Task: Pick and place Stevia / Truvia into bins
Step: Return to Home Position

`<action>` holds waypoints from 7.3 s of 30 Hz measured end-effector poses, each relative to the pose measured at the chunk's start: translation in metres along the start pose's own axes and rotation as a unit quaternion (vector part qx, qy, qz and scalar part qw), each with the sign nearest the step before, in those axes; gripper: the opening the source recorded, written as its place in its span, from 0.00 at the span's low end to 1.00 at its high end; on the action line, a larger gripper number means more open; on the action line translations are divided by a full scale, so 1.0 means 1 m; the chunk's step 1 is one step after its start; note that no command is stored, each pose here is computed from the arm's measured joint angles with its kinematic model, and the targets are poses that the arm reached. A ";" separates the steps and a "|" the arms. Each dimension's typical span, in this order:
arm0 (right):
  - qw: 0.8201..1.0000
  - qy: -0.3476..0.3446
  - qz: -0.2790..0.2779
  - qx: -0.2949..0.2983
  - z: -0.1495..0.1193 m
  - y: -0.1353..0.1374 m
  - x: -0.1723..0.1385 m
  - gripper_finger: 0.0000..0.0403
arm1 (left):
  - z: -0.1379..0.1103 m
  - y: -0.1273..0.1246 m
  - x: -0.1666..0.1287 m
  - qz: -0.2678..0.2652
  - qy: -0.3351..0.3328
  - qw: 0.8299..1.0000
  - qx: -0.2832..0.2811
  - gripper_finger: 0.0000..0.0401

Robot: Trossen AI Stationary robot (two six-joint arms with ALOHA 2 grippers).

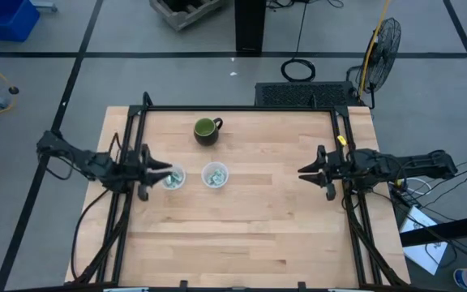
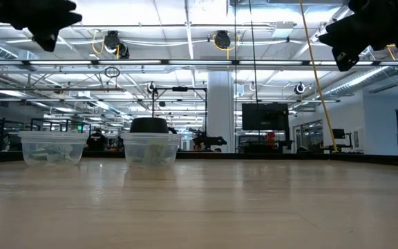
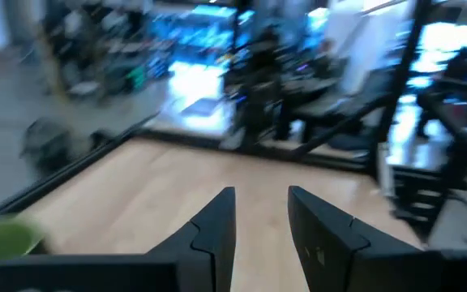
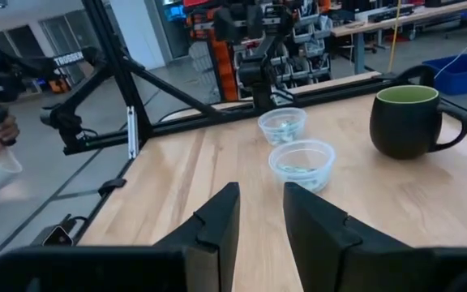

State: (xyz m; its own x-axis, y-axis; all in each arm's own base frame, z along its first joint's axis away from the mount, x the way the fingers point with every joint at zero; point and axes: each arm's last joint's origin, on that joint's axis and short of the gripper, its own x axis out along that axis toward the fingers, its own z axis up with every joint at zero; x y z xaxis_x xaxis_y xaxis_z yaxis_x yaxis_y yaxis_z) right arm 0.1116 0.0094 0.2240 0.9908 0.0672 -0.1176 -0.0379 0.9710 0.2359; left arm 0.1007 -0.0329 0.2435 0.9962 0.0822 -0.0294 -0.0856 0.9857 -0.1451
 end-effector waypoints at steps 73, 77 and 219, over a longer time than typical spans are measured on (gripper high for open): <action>0.987 -0.097 0.128 0.006 -0.045 -0.006 -0.011 0.23 | -0.069 0.010 -0.008 -0.113 -0.039 0.993 0.015 0.29; 0.987 -0.097 0.128 0.006 -0.045 -0.006 -0.011 0.23 | -0.069 0.010 -0.008 -0.113 -0.039 0.993 0.015 0.29; 0.987 -0.097 0.127 0.006 -0.045 -0.006 -0.011 0.23 | -0.069 0.010 -0.009 -0.113 -0.040 0.993 0.015 0.29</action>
State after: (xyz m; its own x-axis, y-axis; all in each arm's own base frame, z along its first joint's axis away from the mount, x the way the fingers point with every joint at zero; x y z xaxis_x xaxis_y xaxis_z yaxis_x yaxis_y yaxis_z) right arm 0.0948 0.0133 0.1804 0.9555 0.2625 0.1345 -0.2888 0.9253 0.2459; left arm 0.0902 -0.0340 0.1743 0.9883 -0.1306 0.0786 0.1388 0.9842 -0.1096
